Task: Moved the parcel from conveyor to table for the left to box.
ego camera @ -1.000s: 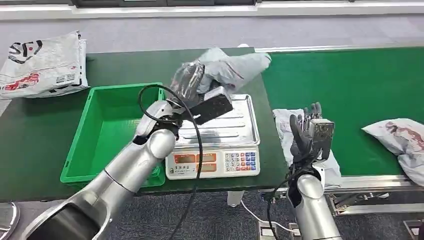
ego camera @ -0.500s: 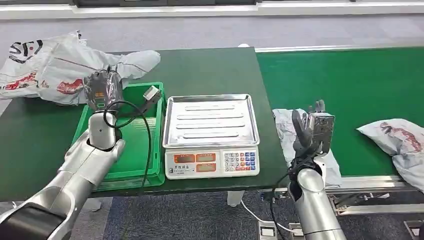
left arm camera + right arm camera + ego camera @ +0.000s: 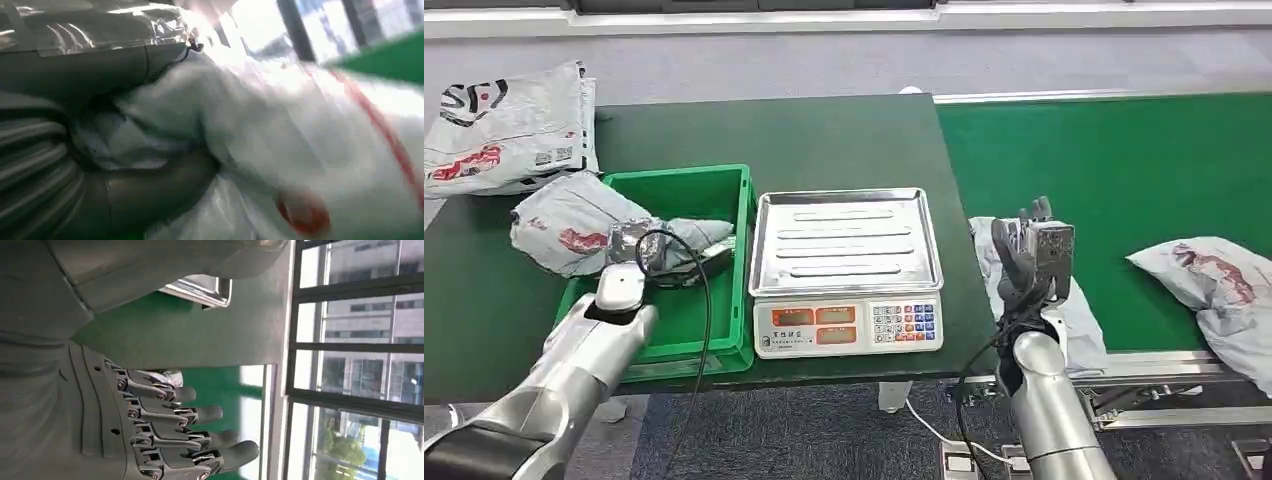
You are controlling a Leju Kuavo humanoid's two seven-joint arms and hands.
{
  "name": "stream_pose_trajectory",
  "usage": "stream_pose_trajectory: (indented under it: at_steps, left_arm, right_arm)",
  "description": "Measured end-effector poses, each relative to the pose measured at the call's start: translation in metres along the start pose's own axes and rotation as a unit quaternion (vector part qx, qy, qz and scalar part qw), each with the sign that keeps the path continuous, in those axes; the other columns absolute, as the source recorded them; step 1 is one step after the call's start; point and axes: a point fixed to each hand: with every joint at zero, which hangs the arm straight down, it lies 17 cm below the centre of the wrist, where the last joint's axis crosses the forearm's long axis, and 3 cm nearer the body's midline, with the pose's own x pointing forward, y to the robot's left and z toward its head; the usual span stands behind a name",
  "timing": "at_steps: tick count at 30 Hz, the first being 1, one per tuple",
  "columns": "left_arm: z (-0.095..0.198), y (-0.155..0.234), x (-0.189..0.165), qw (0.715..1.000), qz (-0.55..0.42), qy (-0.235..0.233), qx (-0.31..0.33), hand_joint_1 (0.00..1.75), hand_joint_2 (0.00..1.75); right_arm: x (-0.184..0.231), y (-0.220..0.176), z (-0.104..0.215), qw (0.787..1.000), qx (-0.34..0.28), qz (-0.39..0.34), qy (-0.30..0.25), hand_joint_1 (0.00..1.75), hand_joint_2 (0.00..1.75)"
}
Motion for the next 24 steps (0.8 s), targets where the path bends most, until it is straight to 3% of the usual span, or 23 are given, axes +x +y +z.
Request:
stream_pose_trajectory:
  at_steps: [2,3,8,12,18,24]
  left_arm:
    - [0.0,-0.001,0.003,0.999,0.042,-0.003,-0.001,0.0,1.75]
    - [0.0,0.002,0.003,0.999,0.054,-0.002,0.004,0.0,0.0]
    - [-0.004,0.028,0.002,0.991,0.123,0.007,0.057,0.0,0.0]
    - [-0.006,0.068,0.004,0.967,0.222,-0.009,0.121,0.0,0.0]
    - [-0.006,0.094,0.007,0.947,0.284,-0.023,0.15,0.0,0.0]
    - [0.002,0.15,0.01,0.881,0.419,-0.051,0.214,0.0,0.0]
  right_arm:
    - [-0.003,0.0,0.001,1.0,0.0,-0.001,0.004,0.0,1.75]
    - [-0.003,0.0,0.001,1.0,0.001,-0.002,0.005,0.0,1.75]
    - [-0.007,-0.001,0.003,1.0,-0.001,-0.002,0.012,0.0,1.75]
    - [-0.015,-0.006,0.011,1.0,-0.006,0.0,0.024,0.0,1.75]
    - [-0.018,-0.01,0.017,1.0,-0.008,0.002,0.029,0.0,1.75]
    - [-0.015,-0.016,0.019,0.999,-0.017,0.005,0.028,0.0,1.75]
